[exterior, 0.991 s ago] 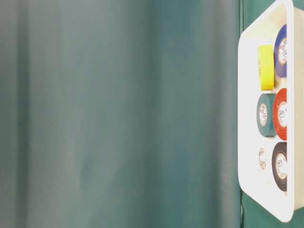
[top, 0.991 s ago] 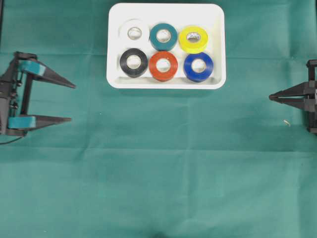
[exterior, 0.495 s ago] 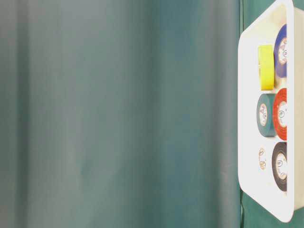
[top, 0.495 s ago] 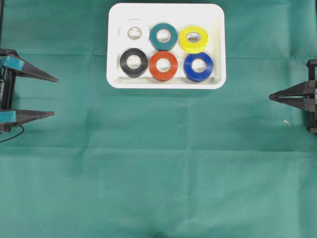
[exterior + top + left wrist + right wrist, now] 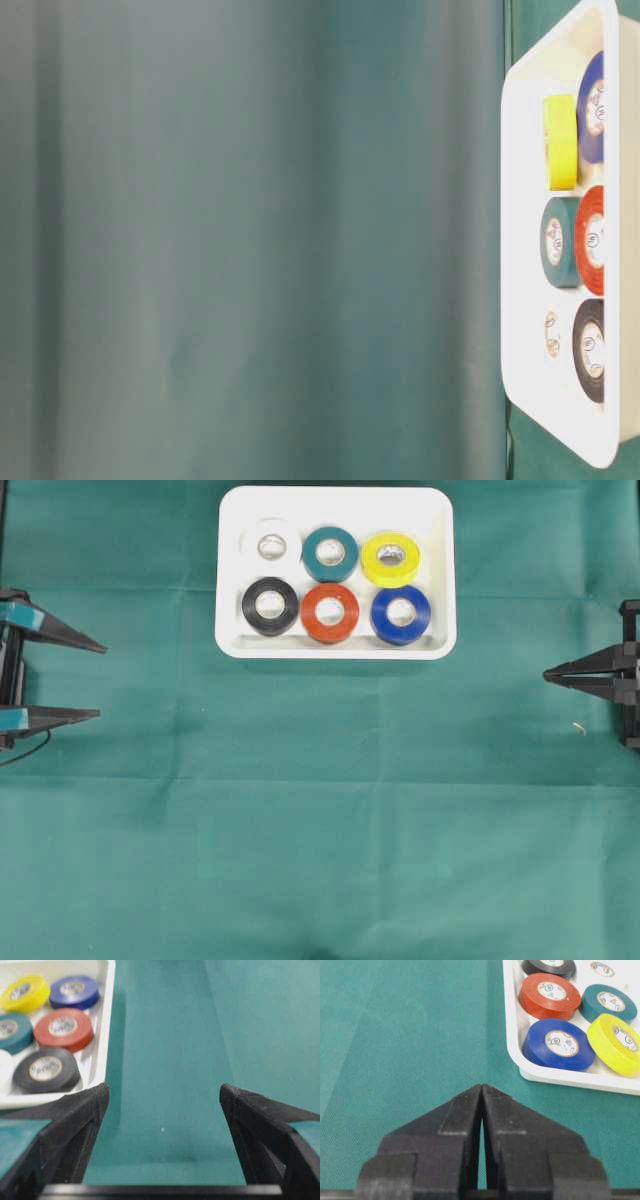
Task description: Put the tape into the white case with the left arm.
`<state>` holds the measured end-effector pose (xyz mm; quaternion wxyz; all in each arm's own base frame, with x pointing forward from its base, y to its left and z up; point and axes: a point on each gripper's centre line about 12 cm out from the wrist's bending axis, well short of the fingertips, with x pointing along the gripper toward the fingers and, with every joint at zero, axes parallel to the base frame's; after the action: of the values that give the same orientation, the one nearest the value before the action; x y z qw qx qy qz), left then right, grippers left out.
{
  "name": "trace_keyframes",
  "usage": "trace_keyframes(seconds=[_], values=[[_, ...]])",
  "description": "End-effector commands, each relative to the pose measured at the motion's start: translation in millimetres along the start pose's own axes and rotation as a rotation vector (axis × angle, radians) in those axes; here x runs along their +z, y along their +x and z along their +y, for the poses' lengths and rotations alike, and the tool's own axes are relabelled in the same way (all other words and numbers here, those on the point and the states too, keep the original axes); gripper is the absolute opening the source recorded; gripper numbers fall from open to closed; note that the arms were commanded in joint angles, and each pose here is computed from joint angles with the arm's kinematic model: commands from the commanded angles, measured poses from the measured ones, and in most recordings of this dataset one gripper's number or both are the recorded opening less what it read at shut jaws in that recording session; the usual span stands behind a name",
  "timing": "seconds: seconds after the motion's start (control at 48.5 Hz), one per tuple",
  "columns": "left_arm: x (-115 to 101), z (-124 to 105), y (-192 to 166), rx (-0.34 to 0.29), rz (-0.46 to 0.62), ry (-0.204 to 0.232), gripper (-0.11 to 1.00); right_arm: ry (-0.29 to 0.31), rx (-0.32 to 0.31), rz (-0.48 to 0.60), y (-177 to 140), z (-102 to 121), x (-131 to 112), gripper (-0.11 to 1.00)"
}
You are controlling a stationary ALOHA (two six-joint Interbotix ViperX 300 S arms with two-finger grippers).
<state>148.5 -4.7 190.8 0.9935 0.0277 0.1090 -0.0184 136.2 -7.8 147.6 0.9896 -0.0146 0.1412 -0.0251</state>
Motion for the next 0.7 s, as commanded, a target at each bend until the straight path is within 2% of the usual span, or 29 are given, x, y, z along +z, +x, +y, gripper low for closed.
trace_keyframes(seconds=[0.0, 0.681], values=[[-0.6, 0.4, -0.3, 0.003, 0.002, -0.004, 0.97, 0.002, -0.003, -0.015, 0.7, -0.6, 4.9, -0.09], [-8.1, -0.1, -2.3, 0.0, 0.032, 0.007, 0.97, 0.002, -0.003, -0.014, 0.7, -0.5, 4.3, -0.09]])
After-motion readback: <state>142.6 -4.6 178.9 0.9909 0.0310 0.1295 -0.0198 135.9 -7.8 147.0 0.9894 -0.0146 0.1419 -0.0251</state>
